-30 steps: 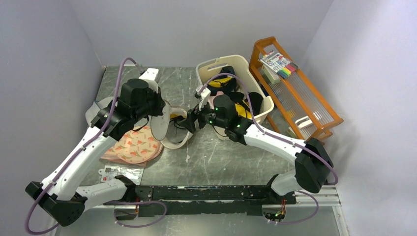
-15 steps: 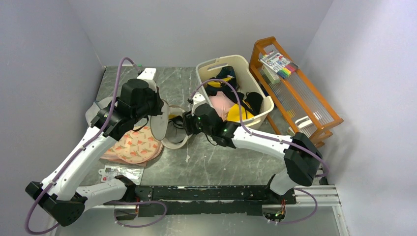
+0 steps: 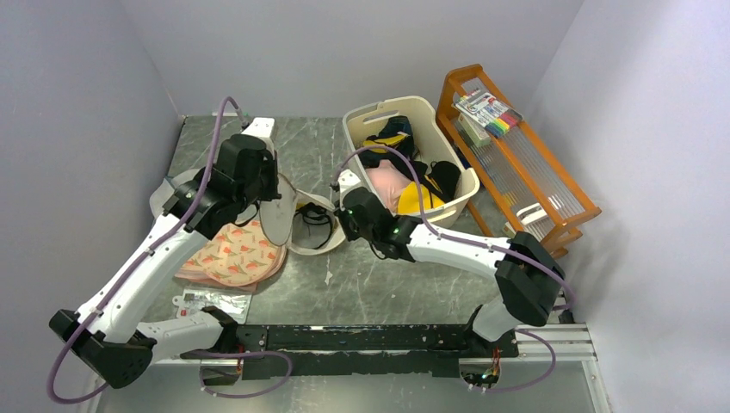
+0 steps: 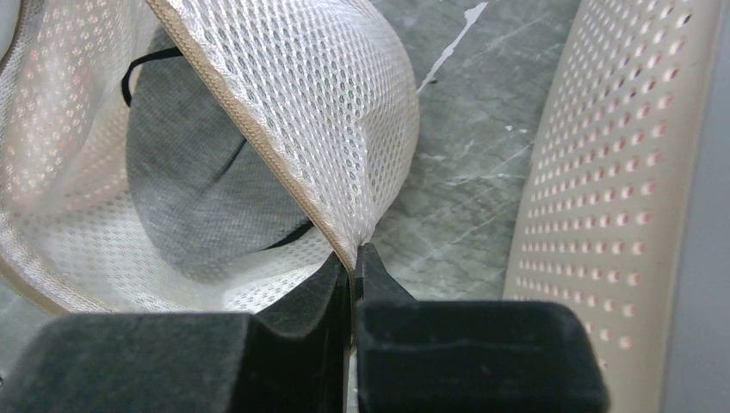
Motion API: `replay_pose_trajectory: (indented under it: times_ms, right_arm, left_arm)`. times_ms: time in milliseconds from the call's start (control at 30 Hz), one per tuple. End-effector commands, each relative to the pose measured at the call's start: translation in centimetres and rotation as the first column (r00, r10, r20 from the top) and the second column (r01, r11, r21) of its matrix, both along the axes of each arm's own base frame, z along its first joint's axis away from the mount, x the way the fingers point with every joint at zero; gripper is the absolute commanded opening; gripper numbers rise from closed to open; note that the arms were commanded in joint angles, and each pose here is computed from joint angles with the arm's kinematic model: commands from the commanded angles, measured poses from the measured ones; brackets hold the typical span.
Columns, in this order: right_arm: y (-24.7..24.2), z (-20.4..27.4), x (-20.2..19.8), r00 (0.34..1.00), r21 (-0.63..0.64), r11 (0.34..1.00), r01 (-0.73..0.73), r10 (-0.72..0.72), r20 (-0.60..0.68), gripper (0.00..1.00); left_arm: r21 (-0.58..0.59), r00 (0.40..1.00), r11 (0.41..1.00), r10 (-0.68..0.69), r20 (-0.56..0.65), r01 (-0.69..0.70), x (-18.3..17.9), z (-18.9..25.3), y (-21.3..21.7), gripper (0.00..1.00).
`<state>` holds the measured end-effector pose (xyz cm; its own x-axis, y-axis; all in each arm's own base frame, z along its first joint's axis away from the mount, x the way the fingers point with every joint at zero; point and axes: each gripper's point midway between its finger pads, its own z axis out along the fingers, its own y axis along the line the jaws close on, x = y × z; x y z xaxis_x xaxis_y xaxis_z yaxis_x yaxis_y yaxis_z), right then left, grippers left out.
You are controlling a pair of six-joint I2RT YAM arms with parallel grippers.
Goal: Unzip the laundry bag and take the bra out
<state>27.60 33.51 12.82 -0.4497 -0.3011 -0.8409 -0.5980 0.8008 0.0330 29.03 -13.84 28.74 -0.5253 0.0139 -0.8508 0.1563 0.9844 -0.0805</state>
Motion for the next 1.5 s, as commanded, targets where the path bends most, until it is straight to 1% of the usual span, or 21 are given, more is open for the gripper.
replay_pose_trajectory:
  times_ms: [0,100,200,333,433,500,533,600,667,700,733,800,867,900,967,1067,1167,1200,1233,1300,1467]
  right_arm:
    - [-1.9,1.0,1.0,0.997,-0.076,0.996,-0.036,0.041,0.058,0.0]
    - [-2.1,1.1,1.2,0.994,-0.059,0.993,-0.105,0.107,0.037,0.0]
    - [-2.1,1.2,1.4,0.984,-0.025,0.984,-0.178,0.179,0.011,0.0]
    - [-1.9,1.9,1.8,0.968,-0.01,0.968,-0.251,0.251,0.007,0.0]
    - [-1.7,2.9,2.2,0.96,0.011,0.96,-0.28,0.28,0.012,0.0]
    - [-1.5,3.5,2.3,0.955,0.028,0.955,-0.295,0.295,0.02,0.0]
    - [-1.4,3.8,2.1,0.952,0.037,0.952,-0.304,0.304,0.026,0.0]
    - [-1.1,4.4,1.7,0.944,0.058,0.943,-0.328,0.327,0.037,0.0]
    - [-0.9,4.8,1.3,0.939,0.079,0.935,-0.345,0.342,0.045,0.0]
    - [-0.9,4.9,1.2,0.937,0.086,0.933,-0.349,0.346,0.048,0.0]
    - [-0.9,5.1,1.1,0.936,0.092,0.932,-0.351,0.348,0.052,0.0]
    - [-1.0,5.2,1.1,0.937,0.092,0.933,-0.348,0.344,0.056,0.0]
    - [-1.1,5.2,1.1,0.939,0.09,0.935,-0.344,0.339,0.06,0.0]
    - [-1.1,5.2,1.1,0.939,0.09,0.935,-0.344,0.339,0.06,0.0]
    - [-1.1,5.2,1.1,0.938,0.091,0.934,-0.345,0.34,0.062,0.0]
    - [-1.1,5.1,1.0,0.938,0.095,0.933,-0.346,0.342,0.062,0.0]
    - [-0.9,5.0,1.1,0.936,0.098,0.931,-0.353,0.348,0.061,0.0]
    - [-0.8,5.0,1.1,0.935,0.099,0.93,-0.354,0.35,0.058,0.0]
    - [-0.8,5.0,1.1,0.935,0.099,0.93,-0.355,0.351,0.056,0.0]
    - [-0.7,5.1,1.0,0.933,0.1,0.928,-0.359,0.355,0.054,0.0]
    - [-1.0,5.1,0.8,0.934,0.103,0.929,-0.356,0.352,0.056,0.0]
  left_arm:
    - [0.102,0.996,0.991,0.086,0.006,-0.086,0.3,-0.3,2.4,0.08]
    - [0.164,0.992,0.979,0.123,-0.011,-0.119,0.2,-1.5,3.5,0.07]
    - [0.258,0.983,0.95,0.185,-0.015,-0.175,0.2,-2.5,5.2,0.07]
    - [0.392,0.954,0.875,0.3,0.023,-0.285,0.4,-2.9,8.1,0.07]
    - [0.465,0.931,0.815,0.361,0.059,-0.345,0.6,-3.0,9.6,0.14]
    - [0.503,0.909,0.769,0.406,0.092,-0.395,0.6,-2.9,10.6,0.21]
    - [0.521,0.891,0.737,0.438,0.116,-0.431,0.6,-2.7,11.2,0.27]
    - [0.549,0.856,0.677,0.493,0.156,-0.49,0.7,-2.3,12.1,0.49]
    - [0.527,0.831,0.664,0.532,0.164,-0.53,0.8,-2.0,12.1,0.64]
    - [0.522,0.831,0.671,0.537,0.145,-0.526,0.6,-2.2,11.9,0.72]
    - [0.507,0.837,0.69,0.533,0.127,-0.517,0.8,-2.4,11.5,0.76]
    - [0.475,0.87,0.749,0.486,0.079,-0.462,1.0,-3.2,10.3,0.82]
    - [0.415,0.907,0.819,0.419,0.04,-0.397,1.1,-3.7,8.9,0.96]
    - [0.384,0.922,0.848,0.385,0.027,-0.365,1.1,-3.9,8.3,0.99]
    - [0.33,0.95,0.896,0.311,0.013,-0.297,0.8,-3.7,7.2,1.0]
    - [0.222,0.97,0.946,0.243,0.0,-0.237,0.2,-3.3,5.6,1.0]
    - [0.073,0.996,0.995,0.075,-0.041,-0.072,-0.4,-4.1,1.9,0.98]
    - [0.027,0.998,1.0,0.017,-0.058,-0.015,-0.7,-4.6,0.6,0.98]
    - [-0.036,0.996,0.999,-0.008,-0.087,0.005,-1.0,-5.4,-0.6,0.98]
    - [-0.1,0.988,0.995,-0.045,-0.146,0.03,-1.5,-7.2,-2.1,0.96]
    - [-0.154,0.972,0.988,-0.063,-0.227,0.028,-2.1,-12.0,-3.4,0.89]
